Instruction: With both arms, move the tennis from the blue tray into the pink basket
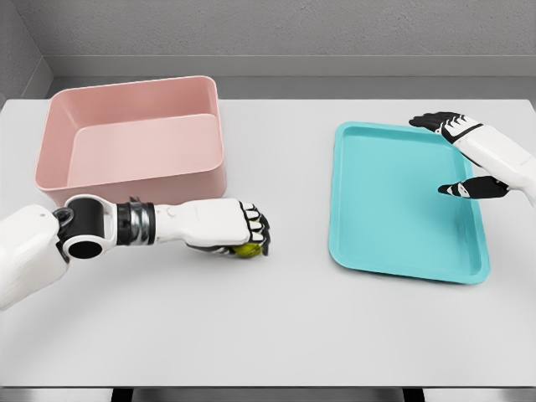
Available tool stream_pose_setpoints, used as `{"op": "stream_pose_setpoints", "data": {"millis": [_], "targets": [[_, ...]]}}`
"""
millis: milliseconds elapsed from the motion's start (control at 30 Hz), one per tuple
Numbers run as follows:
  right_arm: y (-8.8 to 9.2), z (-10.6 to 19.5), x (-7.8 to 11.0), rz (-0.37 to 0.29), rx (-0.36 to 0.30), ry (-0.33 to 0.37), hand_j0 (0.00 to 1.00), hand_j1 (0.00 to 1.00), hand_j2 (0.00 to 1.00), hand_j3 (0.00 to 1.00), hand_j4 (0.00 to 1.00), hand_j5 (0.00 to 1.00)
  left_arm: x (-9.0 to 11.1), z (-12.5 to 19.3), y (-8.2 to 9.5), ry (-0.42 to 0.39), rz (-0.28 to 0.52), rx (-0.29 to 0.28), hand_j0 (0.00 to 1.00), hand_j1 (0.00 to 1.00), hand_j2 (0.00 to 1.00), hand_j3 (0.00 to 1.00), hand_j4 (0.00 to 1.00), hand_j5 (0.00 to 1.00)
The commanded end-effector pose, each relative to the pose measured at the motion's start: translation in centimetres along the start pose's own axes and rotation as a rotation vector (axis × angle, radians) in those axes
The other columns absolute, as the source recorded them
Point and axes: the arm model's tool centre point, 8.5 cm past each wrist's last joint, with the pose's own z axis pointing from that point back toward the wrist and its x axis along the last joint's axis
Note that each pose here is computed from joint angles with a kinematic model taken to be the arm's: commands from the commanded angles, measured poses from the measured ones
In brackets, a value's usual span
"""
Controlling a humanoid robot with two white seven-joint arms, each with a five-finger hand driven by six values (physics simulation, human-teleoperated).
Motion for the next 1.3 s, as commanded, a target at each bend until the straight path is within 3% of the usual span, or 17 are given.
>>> {"op": "stream_pose_setpoints", "data": {"millis": [0,633,1267], "targets": [[-0.1,0.0,0.0,-0.006,-0.005,-0.002,1.0,1.0,1.0,1.0,1.0,1.0,0.0,0.2,0.0,0.001,0.007,0.002,0.59,0.59,0.59,0.59,0.59,0.59],[-0.1,0.0,0.1,-0.006,-0.005,-0.003,1.0,1.0,1.0,1.0,1.0,1.0,-1.0,2.0,2.6,0.018,-0.021,0.029,0.59,0.59,0.59,0.59,0.59,0.59],[-0.3,0.1,0.0,-0.004,-0.012,0.0,1.0,1.0,1.0,1.0,1.0,1.0,-2.4,4.3,6.7,0.053,-0.08,0.068,0.59,0.59,0.59,0.59,0.59,0.59]]}}
